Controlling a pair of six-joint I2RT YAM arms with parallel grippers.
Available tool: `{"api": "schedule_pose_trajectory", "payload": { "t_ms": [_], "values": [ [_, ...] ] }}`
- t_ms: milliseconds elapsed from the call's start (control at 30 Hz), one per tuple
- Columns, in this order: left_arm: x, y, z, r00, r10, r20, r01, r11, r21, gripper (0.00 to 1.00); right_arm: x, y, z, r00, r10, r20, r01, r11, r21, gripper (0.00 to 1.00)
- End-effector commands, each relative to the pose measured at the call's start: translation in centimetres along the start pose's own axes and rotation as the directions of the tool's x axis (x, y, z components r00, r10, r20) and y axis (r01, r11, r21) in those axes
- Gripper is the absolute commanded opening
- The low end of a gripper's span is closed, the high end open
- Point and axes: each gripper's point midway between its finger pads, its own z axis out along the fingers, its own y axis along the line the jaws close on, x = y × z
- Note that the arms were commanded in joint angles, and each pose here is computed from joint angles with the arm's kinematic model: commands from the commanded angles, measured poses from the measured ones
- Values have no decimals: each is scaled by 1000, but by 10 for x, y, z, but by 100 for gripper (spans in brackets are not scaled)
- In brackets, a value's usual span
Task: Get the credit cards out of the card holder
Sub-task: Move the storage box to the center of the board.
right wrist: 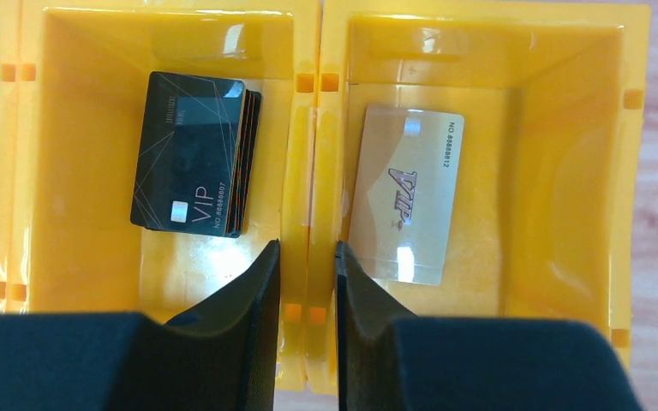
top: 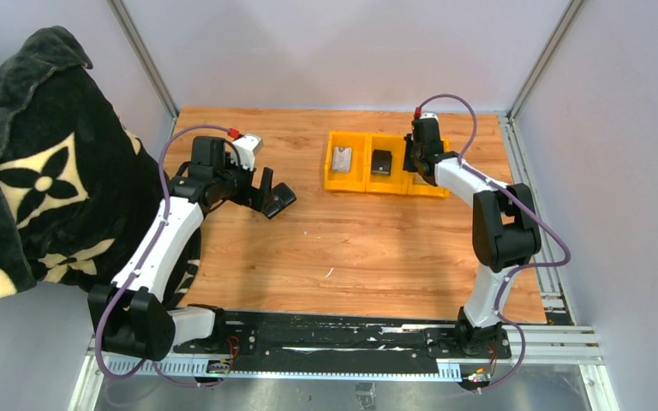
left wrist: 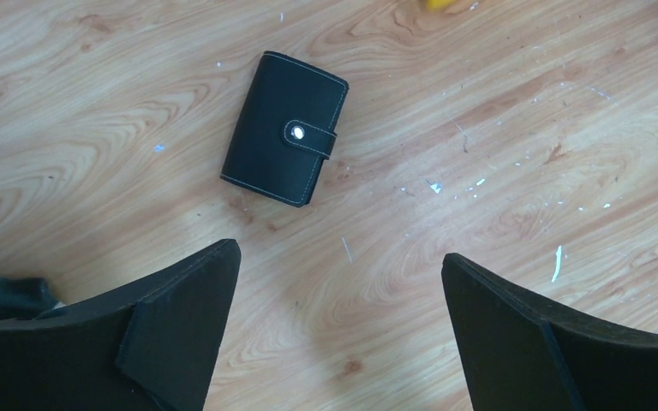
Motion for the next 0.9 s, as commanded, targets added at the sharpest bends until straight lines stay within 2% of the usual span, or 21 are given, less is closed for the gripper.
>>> {"api": "schedule_pose_trajectory", "payload": {
  "t_ms": [0,333,600,700,867],
  "values": [
    [2,0,-8,998,59,-4,-59,998,-17,100,10,24,-38,999,36,-3,-36,999,-14,0],
    [26,16,7,977,192,-95,-196,980,-32,100,59,42,-95,999,28,24,-28,1000,10,0],
    [35,32,43,946,259,-195,-267,963,-18,100,86,53,-120,998,62,29,-62,998,5,1],
    [35,39,61,932,290,-218,-300,954,-11,100,86,56,-122,996,81,28,-80,997,-7,10],
    [36,47,87,920,308,-244,-316,949,8,100,83,70,-124,995,94,12,-93,993,-73,41]
  ]
}}
